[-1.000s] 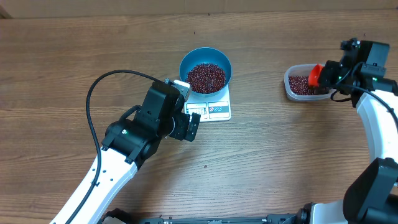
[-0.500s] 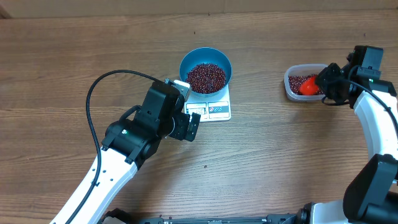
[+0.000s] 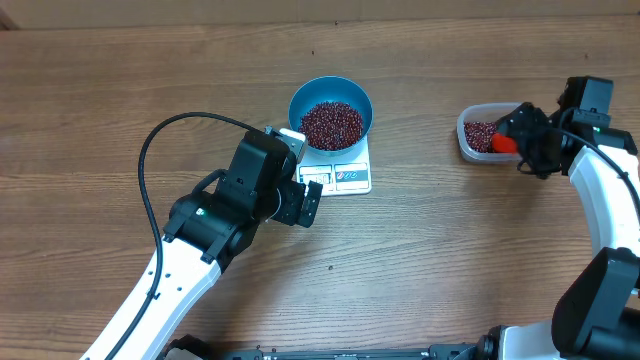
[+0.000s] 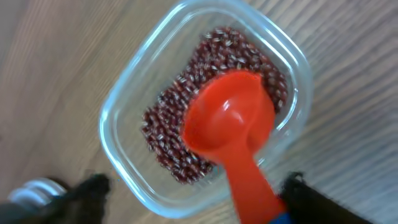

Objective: Scoop item into bowl and weigh 150g on scale
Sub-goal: 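Lower the red cup into the tub and tip out beans, then lay the red scoop down in the tub and release it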

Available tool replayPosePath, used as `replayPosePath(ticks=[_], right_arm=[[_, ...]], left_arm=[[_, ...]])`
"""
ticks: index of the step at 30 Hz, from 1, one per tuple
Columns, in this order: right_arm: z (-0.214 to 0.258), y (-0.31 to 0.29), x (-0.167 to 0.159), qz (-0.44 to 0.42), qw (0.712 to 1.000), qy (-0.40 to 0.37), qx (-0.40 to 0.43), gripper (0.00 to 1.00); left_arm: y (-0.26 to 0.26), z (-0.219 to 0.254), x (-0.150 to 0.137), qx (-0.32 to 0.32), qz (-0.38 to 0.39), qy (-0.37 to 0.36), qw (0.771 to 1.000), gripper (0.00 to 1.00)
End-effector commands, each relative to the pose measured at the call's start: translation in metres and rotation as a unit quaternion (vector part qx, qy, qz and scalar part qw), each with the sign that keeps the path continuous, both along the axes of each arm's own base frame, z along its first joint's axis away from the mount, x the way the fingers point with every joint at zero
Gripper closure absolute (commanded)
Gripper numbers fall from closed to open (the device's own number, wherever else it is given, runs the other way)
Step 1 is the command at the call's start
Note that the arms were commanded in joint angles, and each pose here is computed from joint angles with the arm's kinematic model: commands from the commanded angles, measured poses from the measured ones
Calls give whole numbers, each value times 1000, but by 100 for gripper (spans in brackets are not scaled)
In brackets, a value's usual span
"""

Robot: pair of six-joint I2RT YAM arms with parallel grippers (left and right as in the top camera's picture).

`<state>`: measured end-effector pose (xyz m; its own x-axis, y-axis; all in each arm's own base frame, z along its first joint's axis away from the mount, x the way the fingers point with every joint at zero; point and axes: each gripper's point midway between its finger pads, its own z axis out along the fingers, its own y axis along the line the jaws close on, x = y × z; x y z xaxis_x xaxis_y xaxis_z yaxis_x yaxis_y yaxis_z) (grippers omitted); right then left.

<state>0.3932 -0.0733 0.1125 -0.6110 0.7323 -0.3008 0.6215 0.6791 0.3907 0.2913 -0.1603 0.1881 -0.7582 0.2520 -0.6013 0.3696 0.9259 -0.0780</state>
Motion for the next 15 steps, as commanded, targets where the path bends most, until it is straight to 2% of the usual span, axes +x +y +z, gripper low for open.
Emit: replayPosePath(ticks=[1, 15], right_arm=[[-5, 0, -5, 18, 1000, 12, -12, 0], [-6, 4, -10, 102, 994, 17, -45, 0]], left_arm=[[-3, 9, 3, -5, -10, -12, 1000, 0], [-4, 9, 4, -5, -10, -12, 1000, 0]])
